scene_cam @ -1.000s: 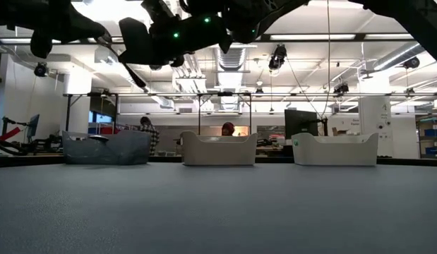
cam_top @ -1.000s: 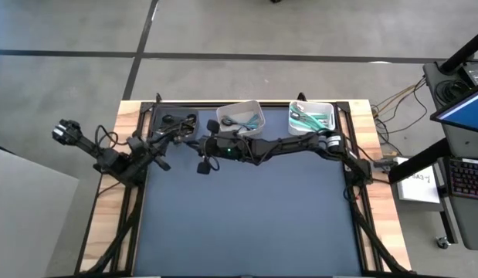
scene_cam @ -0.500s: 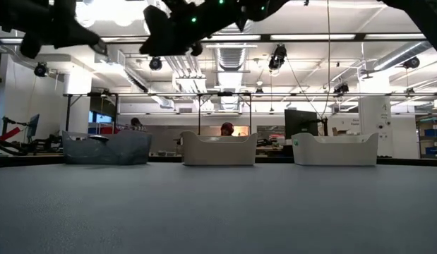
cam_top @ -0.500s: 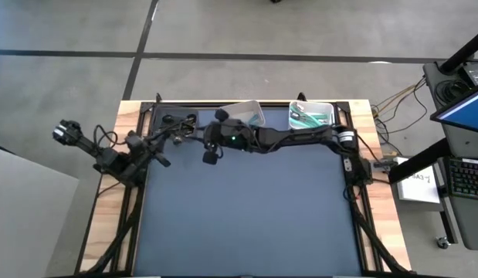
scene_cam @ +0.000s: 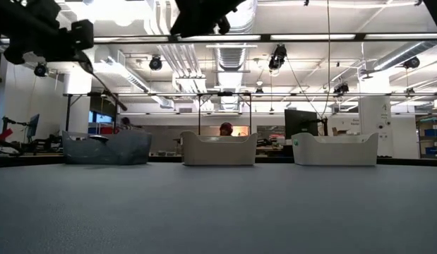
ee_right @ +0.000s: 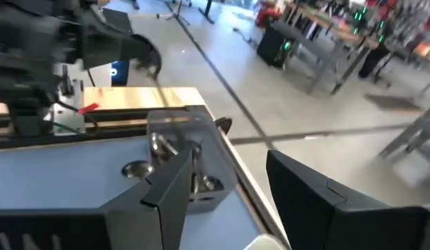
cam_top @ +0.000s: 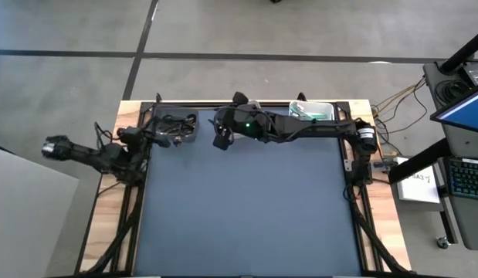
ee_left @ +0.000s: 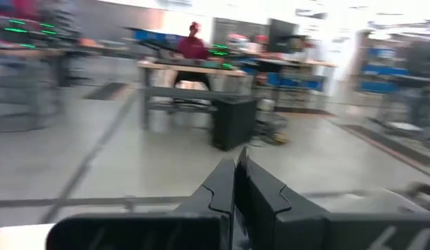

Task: Sort silverware by color (type)
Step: Put the black spoon into the black bin

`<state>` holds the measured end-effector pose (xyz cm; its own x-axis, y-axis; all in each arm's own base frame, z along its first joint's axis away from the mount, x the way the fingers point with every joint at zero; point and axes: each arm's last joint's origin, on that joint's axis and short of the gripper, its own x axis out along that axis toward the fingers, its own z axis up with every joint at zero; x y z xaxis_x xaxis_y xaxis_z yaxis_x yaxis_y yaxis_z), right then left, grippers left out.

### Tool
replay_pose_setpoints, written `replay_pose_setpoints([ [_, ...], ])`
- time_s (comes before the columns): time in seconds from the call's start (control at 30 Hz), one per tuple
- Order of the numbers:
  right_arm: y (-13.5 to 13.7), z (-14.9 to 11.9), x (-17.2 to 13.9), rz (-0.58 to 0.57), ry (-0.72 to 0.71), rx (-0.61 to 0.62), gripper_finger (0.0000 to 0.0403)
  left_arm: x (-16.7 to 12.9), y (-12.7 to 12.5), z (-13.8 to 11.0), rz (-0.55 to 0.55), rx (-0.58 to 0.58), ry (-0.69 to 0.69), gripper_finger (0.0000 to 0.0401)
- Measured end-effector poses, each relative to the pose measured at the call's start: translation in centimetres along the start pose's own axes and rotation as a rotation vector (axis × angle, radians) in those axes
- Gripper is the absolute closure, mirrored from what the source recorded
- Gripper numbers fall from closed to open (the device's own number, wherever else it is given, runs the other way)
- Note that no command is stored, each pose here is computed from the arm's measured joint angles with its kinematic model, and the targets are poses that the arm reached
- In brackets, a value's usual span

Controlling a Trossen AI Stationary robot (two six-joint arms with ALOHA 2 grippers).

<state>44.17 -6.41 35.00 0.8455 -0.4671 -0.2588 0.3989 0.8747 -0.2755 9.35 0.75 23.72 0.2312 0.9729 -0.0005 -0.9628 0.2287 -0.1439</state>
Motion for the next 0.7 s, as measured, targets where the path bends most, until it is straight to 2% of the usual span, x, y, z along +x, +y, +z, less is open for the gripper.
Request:
replay_pose_setpoints([
  [0.1,-0.5,-0.2,-0.6,0.005,0.059,0.055,0.0223,0.9,0.3,0.0,0.072,0.011,-0.025,0.0401],
  [0.17,-0.8,-0.6,-0.7,0.002,0.106,0.081,0.0224,1.4,0.3,-0.1,0.033,0.022,-0.059,0.0401],
  [0.27,-1.0,-1.2,-0.6,-0.001,0.159,0.093,0.0228,2.2,0.2,-0.6,-0.065,-0.027,-0.087,0.0401],
  [0.4,-1.1,-1.7,-0.7,0.001,0.204,0.105,0.0235,3.3,0.7,-2.9,0.041,-0.014,-0.009,0.0401],
  [0.53,-1.0,-1.9,-0.7,0.001,0.228,0.112,0.0238,4.2,1.6,-5.0,0.038,-0.093,0.116,0.0401],
  [0.6,-1.1,-1.9,-0.7,0.001,0.232,0.114,0.0239,4.6,2.0,-5.6,0.054,-0.126,0.163,0.0401],
  [0.7,-1.0,-2.1,-0.8,0.000,0.245,0.126,0.0238,5.2,2.5,-5.4,0.103,-0.157,0.154,0.0401],
])
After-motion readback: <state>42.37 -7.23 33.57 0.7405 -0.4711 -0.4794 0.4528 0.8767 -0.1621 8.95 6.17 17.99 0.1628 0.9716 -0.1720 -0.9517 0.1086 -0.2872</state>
